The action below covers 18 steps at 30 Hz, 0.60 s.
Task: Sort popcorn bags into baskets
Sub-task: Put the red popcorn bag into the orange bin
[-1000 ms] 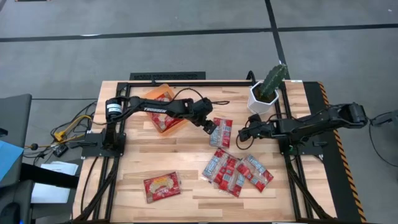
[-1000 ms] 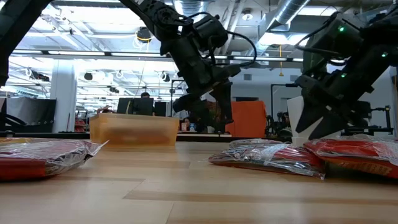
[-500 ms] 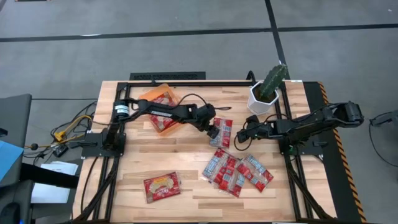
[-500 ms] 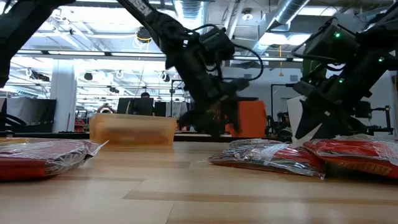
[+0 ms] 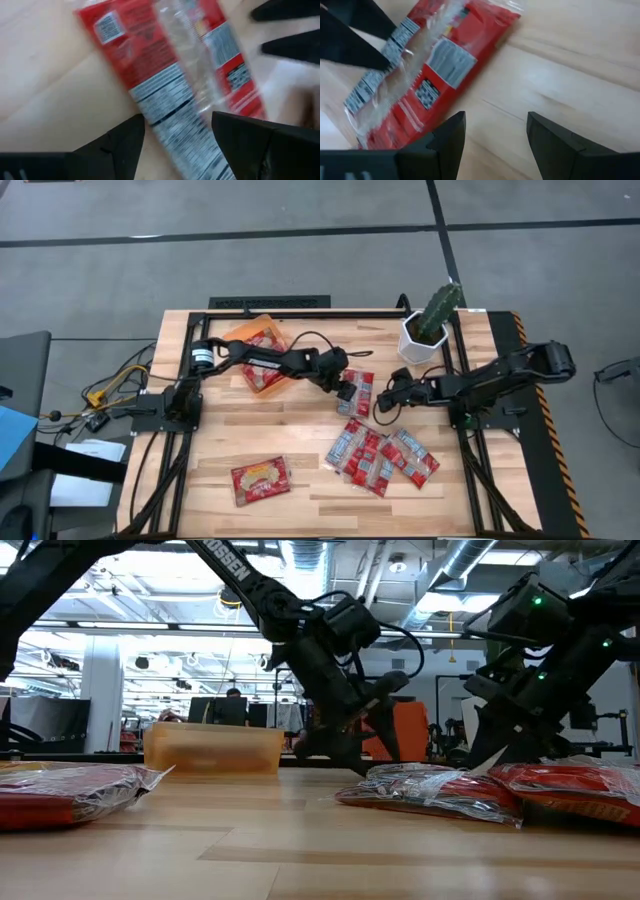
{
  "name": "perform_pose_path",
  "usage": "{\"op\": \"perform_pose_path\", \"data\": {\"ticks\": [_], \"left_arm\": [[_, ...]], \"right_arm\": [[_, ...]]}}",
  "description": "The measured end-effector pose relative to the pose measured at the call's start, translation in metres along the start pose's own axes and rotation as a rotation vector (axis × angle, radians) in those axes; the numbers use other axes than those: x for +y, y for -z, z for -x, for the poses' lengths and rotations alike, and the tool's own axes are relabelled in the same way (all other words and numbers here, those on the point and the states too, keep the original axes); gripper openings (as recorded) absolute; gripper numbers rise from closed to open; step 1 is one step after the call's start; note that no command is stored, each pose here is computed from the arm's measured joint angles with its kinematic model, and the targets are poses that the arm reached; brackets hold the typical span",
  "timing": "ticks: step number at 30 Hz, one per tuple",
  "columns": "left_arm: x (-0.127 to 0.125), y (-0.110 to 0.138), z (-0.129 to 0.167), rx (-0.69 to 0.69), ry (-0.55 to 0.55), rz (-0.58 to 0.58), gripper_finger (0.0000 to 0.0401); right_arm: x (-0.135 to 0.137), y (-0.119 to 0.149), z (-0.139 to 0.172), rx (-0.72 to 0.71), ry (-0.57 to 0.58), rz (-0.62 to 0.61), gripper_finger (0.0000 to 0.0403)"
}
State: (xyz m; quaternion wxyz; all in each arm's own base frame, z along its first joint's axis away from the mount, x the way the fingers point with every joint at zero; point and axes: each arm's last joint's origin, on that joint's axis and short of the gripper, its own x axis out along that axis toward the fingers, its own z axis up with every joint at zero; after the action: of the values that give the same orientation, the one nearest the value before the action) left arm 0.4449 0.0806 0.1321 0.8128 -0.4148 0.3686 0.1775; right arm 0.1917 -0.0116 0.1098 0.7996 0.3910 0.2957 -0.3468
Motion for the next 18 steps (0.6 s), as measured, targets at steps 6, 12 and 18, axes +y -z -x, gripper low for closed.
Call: {"op": "perform_pose_path", "data": {"ticks": [6, 12, 18], "left_arm": [[0.001, -0.002, -0.009, -0.004, 0.080, 0.034, 0.0227], [0.003, -0.003, -0.013, 0.005, 0.115, 0.046, 0.0192], [0.007, -0.007, -0.013, 0.009, 0.132, 0.046, 0.0096]], "right_arm": [[0.008, -0.001, -0.010, -0.045, -0.077, 0.044, 0.0234], [0.009, -0.003, -0.016, -0.039, -0.101, 0.052, 0.0234], [0.010, -0.004, -0.013, -0.036, -0.117, 0.068, 0.0234]]}}
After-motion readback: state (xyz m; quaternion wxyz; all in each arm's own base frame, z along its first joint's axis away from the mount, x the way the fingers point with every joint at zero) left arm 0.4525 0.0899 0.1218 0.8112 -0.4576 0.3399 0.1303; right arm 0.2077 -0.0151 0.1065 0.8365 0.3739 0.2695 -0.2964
